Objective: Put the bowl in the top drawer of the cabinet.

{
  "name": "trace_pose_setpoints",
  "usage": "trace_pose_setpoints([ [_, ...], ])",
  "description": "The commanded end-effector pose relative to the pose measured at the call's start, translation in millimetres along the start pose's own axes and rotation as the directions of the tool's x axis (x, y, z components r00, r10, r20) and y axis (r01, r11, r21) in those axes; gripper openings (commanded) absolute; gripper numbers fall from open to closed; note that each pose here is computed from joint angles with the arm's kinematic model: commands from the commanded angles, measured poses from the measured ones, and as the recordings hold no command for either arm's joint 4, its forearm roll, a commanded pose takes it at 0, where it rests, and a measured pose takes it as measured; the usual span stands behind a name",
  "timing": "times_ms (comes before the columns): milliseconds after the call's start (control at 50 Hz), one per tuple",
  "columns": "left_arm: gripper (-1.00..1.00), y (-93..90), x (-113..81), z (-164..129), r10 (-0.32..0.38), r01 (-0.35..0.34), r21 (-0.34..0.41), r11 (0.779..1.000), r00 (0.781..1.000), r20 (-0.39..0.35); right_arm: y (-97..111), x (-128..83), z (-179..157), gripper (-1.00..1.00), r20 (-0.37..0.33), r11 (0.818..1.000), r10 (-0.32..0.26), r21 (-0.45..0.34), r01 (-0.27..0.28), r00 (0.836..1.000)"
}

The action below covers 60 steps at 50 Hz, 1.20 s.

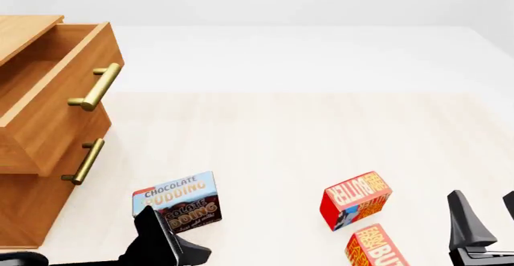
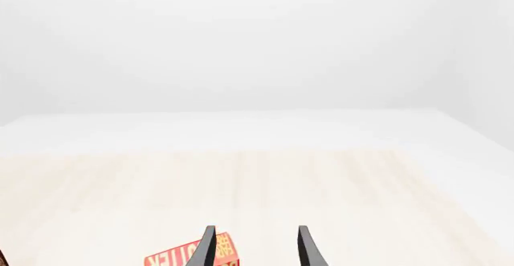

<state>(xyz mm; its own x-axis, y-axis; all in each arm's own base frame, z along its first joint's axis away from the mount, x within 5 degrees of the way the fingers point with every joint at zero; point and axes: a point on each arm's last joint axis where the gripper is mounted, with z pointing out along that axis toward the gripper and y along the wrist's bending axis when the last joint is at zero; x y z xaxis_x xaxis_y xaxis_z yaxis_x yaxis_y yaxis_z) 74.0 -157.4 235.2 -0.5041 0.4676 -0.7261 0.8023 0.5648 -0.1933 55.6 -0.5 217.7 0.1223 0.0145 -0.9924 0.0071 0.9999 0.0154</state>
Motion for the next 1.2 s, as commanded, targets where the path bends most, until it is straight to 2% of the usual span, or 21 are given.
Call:
trace_pose_setpoints([
  [20,1.0,-9.0,3.7,10,-0.005,0.006,0.022,1.0,0.998,-0.065,0,0,0,1.0,0.001,1.0,0.0,0.0,0.0,1.0],
  [200,1.0,-9.1,-1.2,4,0.001,0.0,0.015,1.0,0.997,-0.075,0,0,0,1.0,0.001,1.0,0.0,-0.002,0.0,1.0],
  [560,1.0,-13.0,11.7,15,-0.026,0.029,0.016,0.999,0.989,-0.145,0,0,0,1.0,0.001,1.0,0.0,-0.002,0.0,1.0],
  [680,1.0,-11.4,11.8,15,-0.027,0.028,0.007,1.0,0.988,-0.154,0,0,0,1.0,0.002,1.0,0.0,-0.003,0.0,1.0],
  [720,1.0,-8.2,15.5,18,-0.025,0.024,-0.009,1.0,0.983,-0.179,0,0,0,1.0,0.001,1.0,0.0,-0.002,0.0,1.0],
  [940,1.0,-9.5,16.5,18,-0.038,0.038,-0.002,0.999,0.985,-0.168,0,0,0,1.0,0.002,1.0,-0.001,-0.003,0.001,1.0],
  [1200,1.0,-2.4,21.7,16,-0.056,0.054,-0.019,0.998,0.987,-0.152,0,0,0,1.0,0.001,1.0,-0.003,-0.003,0.003,1.0],
])
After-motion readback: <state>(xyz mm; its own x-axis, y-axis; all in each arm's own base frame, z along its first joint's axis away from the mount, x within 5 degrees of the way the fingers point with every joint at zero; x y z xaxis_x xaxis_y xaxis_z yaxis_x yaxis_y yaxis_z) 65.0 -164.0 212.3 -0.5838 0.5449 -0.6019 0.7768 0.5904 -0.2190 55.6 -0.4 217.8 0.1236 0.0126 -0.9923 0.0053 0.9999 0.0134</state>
